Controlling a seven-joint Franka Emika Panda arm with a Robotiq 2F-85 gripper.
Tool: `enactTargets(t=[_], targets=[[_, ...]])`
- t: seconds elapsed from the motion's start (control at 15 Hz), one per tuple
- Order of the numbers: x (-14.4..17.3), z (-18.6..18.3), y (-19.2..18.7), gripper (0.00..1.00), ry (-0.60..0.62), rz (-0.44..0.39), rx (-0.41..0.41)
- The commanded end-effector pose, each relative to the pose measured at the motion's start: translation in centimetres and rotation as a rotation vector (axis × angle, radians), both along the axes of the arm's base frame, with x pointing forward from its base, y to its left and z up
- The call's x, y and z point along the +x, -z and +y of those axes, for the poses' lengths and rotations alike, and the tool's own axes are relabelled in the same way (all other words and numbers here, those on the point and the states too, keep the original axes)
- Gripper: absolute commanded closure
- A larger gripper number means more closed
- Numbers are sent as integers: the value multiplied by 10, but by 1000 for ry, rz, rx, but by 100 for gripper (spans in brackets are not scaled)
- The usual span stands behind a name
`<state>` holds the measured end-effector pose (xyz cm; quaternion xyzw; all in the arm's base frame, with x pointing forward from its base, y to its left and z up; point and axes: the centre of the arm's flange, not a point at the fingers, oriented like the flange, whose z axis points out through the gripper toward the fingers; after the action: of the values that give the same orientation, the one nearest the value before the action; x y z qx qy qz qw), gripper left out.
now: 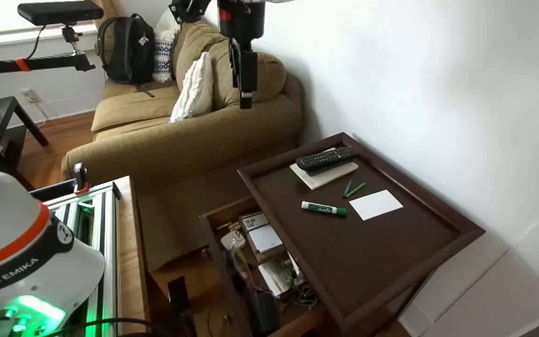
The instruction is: Put the green marker in an upright position
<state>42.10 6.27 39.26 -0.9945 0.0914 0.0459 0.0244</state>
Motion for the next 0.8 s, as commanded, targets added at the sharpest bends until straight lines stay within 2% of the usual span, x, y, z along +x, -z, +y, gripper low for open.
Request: enactTargets(t=[0.0, 0.4, 0.73], targets=[[0, 0, 0, 0, 0, 0, 0], [0, 0, 0, 0, 0, 0, 0], [14, -97, 25, 0, 204, 49, 48]])
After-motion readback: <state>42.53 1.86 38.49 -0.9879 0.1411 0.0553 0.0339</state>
